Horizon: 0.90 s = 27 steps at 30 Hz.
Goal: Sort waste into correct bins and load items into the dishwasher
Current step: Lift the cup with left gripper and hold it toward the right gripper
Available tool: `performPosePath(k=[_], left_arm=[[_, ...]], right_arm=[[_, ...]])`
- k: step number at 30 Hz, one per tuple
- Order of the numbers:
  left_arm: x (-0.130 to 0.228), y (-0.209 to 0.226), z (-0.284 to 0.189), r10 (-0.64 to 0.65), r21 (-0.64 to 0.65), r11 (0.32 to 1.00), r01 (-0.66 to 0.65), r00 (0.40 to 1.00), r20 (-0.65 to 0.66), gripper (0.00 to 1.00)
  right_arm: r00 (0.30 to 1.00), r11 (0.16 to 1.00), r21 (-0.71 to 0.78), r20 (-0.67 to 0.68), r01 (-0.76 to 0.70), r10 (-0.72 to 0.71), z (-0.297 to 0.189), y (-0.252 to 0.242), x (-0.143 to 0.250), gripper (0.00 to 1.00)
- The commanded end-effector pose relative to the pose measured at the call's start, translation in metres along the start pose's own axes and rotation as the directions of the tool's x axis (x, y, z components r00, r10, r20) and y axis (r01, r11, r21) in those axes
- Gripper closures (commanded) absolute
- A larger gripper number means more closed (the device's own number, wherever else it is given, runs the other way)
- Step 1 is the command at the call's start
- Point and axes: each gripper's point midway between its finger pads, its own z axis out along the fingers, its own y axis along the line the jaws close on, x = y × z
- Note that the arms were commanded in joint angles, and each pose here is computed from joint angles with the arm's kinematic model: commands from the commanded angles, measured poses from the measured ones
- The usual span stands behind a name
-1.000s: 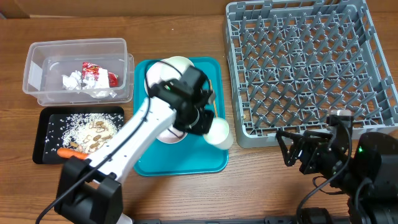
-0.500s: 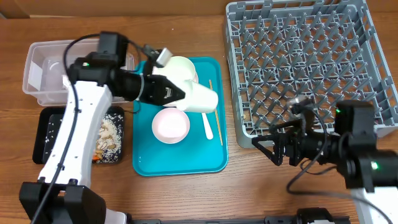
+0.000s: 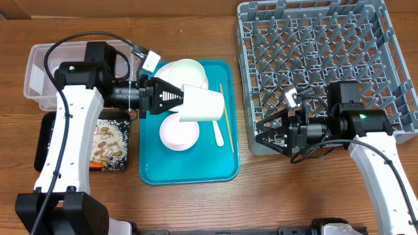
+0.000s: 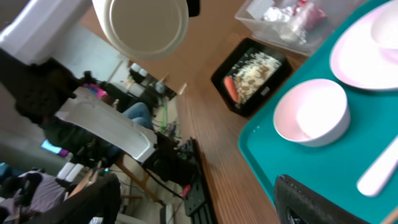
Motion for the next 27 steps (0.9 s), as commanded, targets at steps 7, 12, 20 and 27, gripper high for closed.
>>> performPosePath(k=[7, 12, 20, 27], left_arm=[[0.006, -0.030, 0.031, 0.180, 0.139, 0.974, -0.177, 0.984, -0.007, 0.96], [0.005, -0.039, 0.037, 0.178, 0.183, 0.967, -0.176, 0.984, 0.007, 0.96], [0.006, -0.048, 0.048, 0.214, 0.230, 0.950, -0.210, 0.977, 0.006, 0.96], [0.007, -0.047, 0.048, 0.220, 0.227, 0.950, -0.215, 0.975, 0.004, 0.96]], right_arm=[[0.977, 0.966, -0.168, 0.116, 0.196, -0.178, 0.000, 0.034, -0.025, 0.14], [0.967, 0.956, -0.167, 0.121, 0.241, -0.223, 0.001, 0.034, -0.027, 0.13], [0.961, 0.950, -0.165, 0.124, 0.265, -0.246, 0.001, 0.034, -0.030, 0.10], [0.962, 0.951, -0.165, 0.123, 0.262, -0.244, 0.001, 0.034, -0.032, 0.07]])
